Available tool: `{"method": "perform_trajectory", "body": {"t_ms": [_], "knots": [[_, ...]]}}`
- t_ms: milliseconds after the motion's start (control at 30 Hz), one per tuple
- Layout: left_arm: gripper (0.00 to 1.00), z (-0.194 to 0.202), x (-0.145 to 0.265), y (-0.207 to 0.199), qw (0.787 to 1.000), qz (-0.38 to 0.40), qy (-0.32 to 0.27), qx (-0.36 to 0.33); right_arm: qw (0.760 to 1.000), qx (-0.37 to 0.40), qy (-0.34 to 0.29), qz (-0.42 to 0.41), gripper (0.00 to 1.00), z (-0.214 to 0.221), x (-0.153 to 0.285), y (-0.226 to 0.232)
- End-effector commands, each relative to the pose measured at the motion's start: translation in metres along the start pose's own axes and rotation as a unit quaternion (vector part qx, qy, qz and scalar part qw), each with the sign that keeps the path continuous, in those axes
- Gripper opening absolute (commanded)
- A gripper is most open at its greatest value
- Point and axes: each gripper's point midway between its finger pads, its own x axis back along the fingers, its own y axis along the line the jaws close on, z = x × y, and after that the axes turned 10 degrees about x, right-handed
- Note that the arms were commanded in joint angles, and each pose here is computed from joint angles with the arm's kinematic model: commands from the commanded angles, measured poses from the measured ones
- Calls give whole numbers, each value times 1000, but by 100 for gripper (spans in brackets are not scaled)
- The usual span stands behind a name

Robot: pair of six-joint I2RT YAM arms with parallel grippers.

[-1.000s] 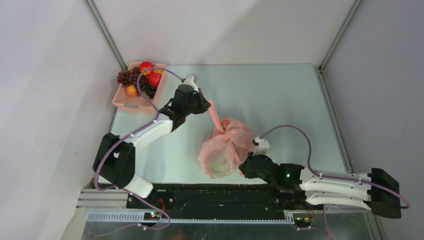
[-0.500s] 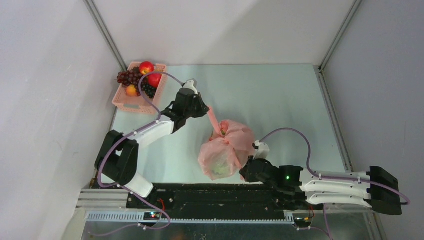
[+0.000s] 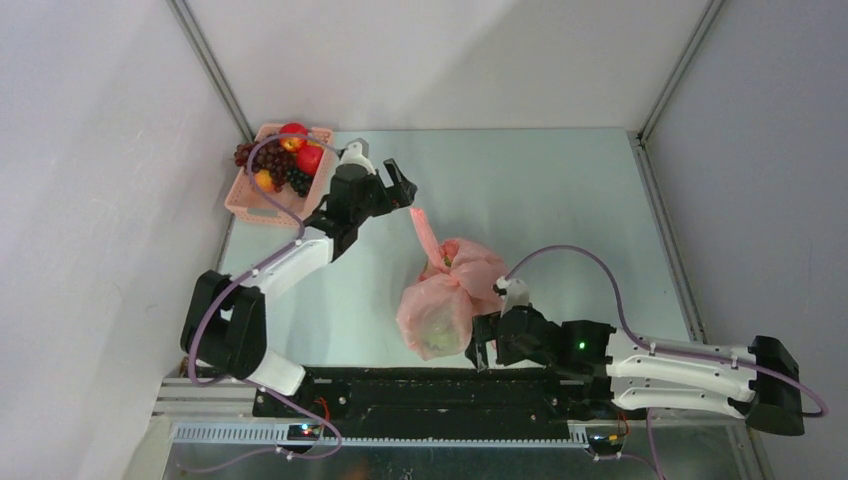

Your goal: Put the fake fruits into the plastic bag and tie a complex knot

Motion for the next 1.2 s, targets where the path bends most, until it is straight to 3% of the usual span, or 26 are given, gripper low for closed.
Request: {"method": "perform_trajectory", "body": {"t_ms": [0, 267, 633, 767, 1000, 1167], "knots": [[99, -33, 28, -26, 998, 38, -56, -8, 999, 20, -36, -13, 99, -40, 19, 8], [99, -43, 72, -11, 997, 12, -73, -24, 995, 16, -93, 6, 99, -95, 37, -23], [99, -51, 156, 25, 994, -18, -100, -34, 974, -81, -185, 101, 99, -147, 77, -118], [99, -62, 195, 39, 987, -57, -124, -80, 956, -78, -243, 143, 99, -170, 118, -139], [99, -95, 264, 41, 965, -70, -216, -128, 911, -47, -350, 214, 99, -198, 184, -155], [99, -94, 278, 56, 954, -81, -250, -141, 879, -28, -408, 244, 99, -191, 207, -159]]}}
